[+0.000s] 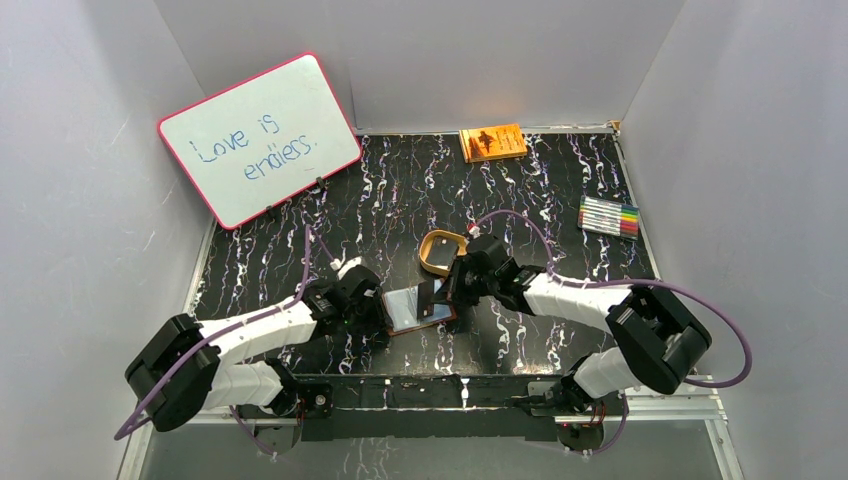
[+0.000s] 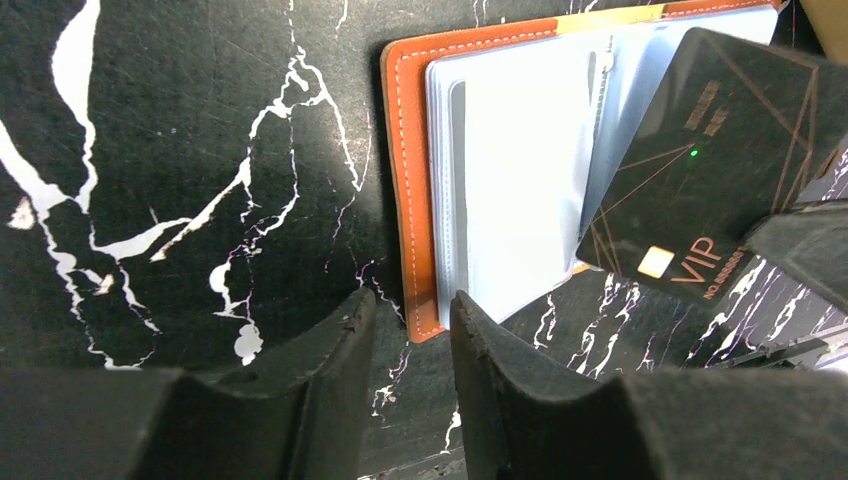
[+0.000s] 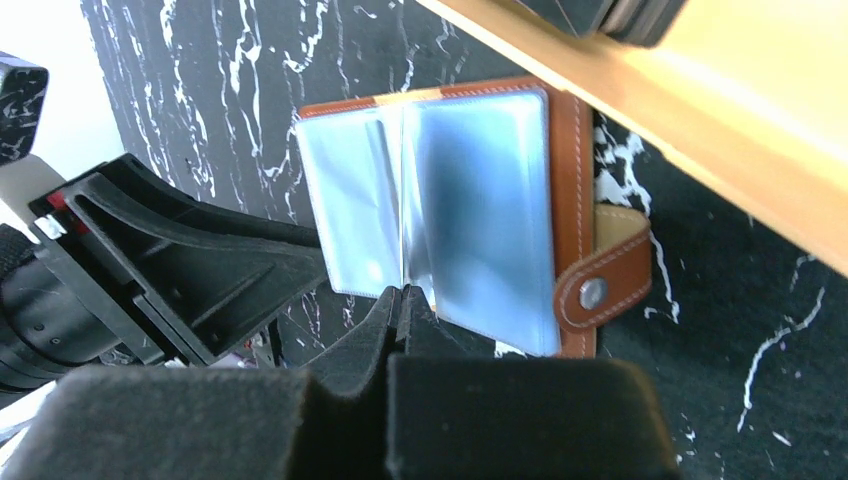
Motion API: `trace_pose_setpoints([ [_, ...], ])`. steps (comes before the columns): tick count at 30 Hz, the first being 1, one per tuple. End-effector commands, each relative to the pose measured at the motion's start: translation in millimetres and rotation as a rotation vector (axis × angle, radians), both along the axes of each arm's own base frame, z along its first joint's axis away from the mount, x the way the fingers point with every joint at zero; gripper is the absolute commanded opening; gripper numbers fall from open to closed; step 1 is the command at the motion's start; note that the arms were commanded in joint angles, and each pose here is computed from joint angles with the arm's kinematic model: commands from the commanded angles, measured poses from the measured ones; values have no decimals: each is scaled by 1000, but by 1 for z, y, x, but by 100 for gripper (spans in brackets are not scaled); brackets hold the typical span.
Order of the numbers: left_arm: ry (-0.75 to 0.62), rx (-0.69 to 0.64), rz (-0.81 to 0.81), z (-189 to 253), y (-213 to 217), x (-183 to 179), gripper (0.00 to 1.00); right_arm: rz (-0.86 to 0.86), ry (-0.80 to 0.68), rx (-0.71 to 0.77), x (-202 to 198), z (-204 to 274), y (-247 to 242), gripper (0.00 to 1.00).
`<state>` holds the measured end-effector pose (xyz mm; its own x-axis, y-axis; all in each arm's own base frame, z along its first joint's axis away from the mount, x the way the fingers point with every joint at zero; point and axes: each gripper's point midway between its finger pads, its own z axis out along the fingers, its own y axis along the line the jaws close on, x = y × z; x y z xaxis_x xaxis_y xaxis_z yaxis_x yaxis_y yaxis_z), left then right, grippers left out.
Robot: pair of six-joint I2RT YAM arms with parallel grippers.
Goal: Put the credit cards into the card holder
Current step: Insert the credit card into the card holder.
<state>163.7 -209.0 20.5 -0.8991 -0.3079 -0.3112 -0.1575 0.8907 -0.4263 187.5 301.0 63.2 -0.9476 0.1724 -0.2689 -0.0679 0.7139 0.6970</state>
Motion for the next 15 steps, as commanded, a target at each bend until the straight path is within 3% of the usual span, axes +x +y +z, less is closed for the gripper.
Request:
trace_pose_setpoints([
  [1, 42, 153, -2, -12, 33, -15, 36, 42, -71, 1, 12, 13, 10, 0],
  [15, 32, 204, 6, -13, 44, -14, 40, 94, -43, 34, 10, 3, 17, 0],
])
